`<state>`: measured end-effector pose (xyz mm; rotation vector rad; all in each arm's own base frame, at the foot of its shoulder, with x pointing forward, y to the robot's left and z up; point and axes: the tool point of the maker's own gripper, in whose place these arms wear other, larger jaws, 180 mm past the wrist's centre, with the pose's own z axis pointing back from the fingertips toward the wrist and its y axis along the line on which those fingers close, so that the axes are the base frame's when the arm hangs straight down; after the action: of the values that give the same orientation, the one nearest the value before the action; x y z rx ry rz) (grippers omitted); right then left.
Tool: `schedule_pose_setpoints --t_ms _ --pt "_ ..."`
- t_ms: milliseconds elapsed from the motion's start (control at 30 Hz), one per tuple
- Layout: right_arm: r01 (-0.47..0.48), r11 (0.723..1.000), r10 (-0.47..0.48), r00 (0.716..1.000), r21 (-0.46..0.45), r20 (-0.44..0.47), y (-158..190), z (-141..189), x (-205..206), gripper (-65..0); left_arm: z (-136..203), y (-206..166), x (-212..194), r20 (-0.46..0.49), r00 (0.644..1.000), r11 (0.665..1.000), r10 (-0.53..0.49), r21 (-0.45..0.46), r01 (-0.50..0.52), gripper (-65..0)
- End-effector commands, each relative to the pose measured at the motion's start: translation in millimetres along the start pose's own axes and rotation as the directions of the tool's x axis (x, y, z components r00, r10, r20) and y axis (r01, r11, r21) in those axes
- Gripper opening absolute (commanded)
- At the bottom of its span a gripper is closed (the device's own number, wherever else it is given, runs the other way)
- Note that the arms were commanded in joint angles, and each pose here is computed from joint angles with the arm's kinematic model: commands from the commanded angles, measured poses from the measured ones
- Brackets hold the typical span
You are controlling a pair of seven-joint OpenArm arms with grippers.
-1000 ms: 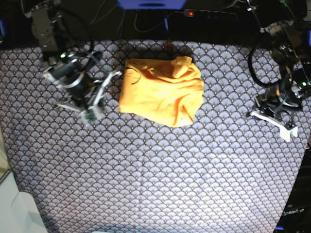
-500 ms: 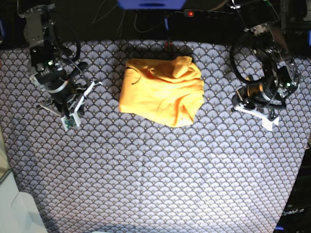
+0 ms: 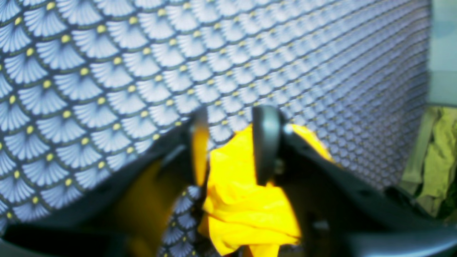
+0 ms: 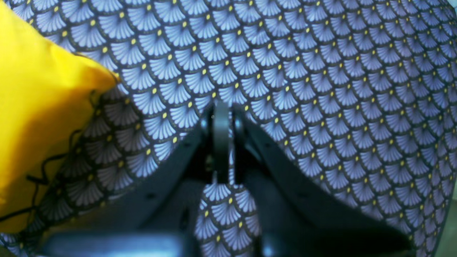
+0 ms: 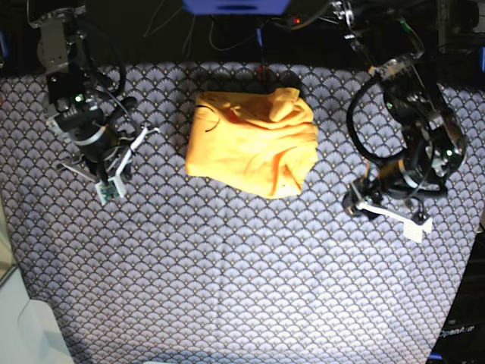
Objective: Fold the T-shirt properly
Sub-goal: 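Move the left gripper to the bundle's side and push it inward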
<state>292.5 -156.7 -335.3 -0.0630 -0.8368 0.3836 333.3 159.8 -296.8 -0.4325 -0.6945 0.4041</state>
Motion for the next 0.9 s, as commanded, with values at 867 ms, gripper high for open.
schedule_pose_setpoints --t_ms 867 --pt "-0.010 1.000 0.010 0.999 0.000 0.030 0 4 6 -65.0 -32 -8 -67 -0.246 0.963 0.994 -0.111 -0.043 0.103 -32.2"
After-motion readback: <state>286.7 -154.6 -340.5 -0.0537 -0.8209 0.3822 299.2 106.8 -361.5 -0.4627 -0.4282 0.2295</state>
